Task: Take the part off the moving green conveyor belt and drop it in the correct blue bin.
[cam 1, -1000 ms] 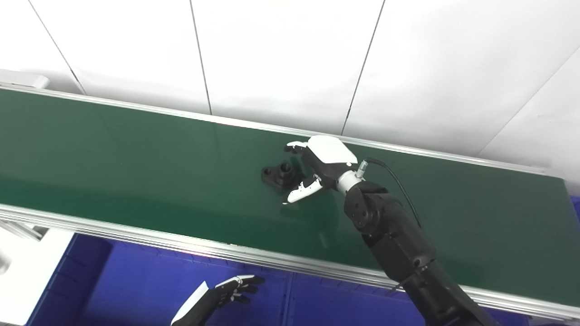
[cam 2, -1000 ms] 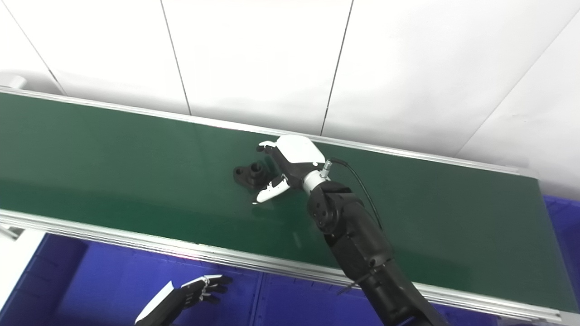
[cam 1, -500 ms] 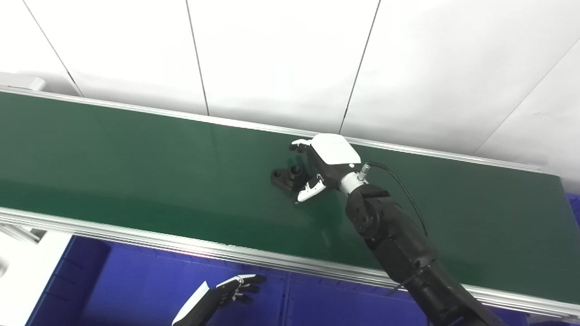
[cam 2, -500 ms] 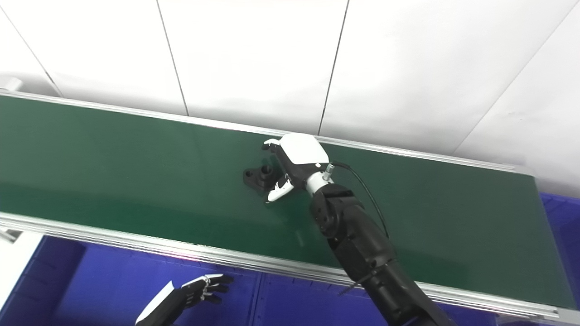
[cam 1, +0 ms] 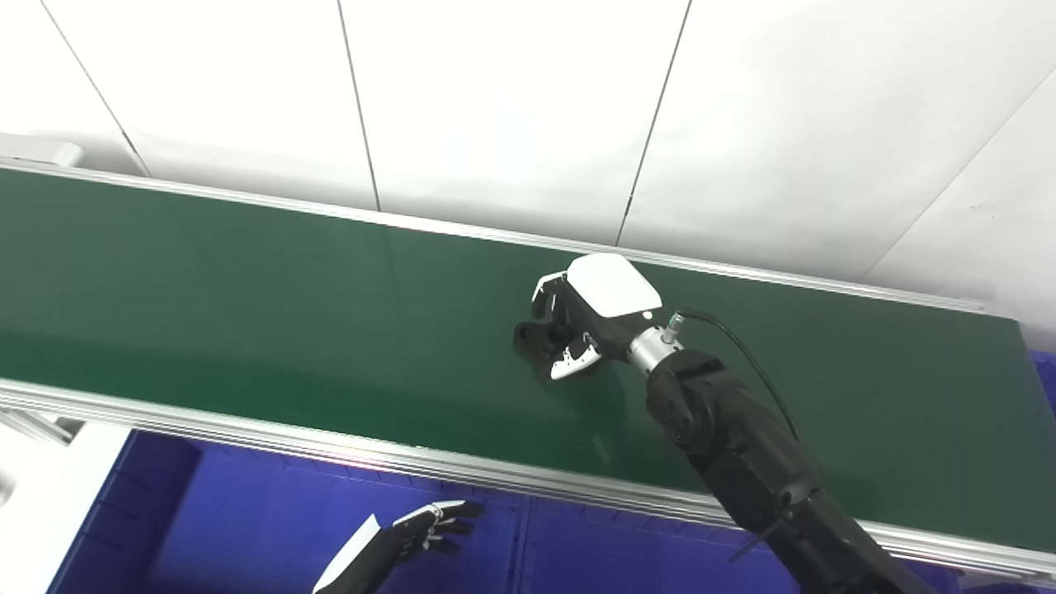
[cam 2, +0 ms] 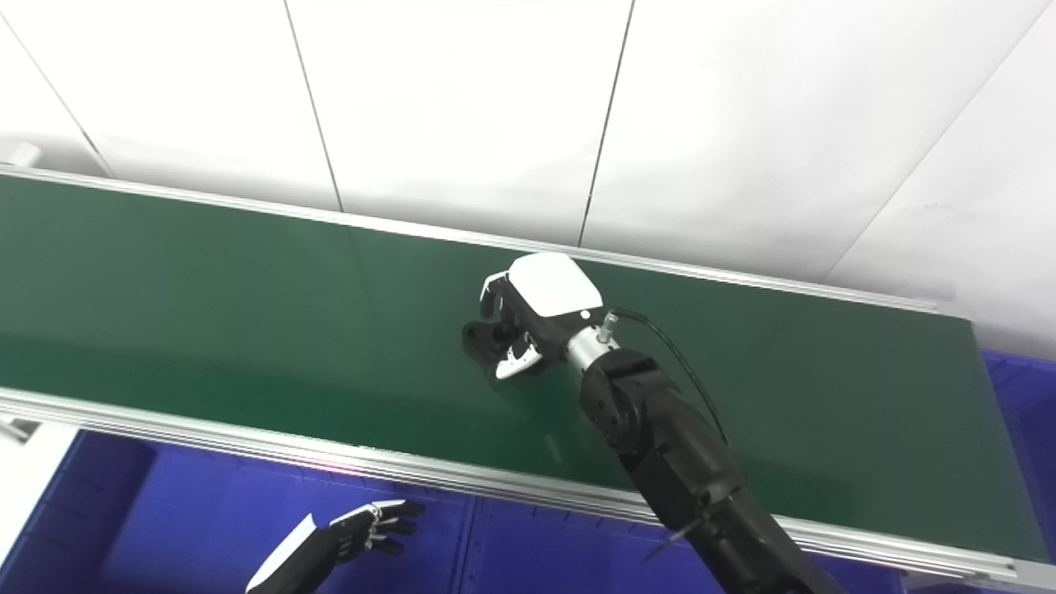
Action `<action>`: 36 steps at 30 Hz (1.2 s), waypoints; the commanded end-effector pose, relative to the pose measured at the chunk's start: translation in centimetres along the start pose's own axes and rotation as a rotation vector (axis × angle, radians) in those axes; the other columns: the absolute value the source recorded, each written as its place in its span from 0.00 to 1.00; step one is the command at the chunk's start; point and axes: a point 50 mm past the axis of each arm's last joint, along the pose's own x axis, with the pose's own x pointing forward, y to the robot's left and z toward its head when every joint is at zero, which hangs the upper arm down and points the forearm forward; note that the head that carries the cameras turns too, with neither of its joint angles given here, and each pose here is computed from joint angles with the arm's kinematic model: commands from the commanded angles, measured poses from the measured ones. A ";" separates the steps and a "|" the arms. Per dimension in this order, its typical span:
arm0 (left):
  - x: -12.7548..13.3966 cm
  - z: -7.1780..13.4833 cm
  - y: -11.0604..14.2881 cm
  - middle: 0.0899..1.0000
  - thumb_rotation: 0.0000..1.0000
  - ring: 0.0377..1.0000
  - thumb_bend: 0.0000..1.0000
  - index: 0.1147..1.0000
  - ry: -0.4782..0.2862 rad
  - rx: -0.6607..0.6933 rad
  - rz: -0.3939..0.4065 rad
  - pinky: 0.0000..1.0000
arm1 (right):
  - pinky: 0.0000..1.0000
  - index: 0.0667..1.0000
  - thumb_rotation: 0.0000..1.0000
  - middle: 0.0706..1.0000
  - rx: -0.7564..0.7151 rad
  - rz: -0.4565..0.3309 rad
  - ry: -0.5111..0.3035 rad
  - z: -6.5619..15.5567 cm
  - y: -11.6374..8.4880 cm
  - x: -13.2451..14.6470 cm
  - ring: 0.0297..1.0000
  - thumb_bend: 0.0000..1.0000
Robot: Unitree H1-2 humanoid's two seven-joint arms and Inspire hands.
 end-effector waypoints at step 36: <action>-0.4 1.6 0.1 0.85 0.33 0.81 0.83 0.80 -0.079 -0.045 0.008 0.72 | 0.26 0.46 0.00 0.48 0.146 -0.141 -0.093 3.8 -4.2 -9.6 0.37 0.52</action>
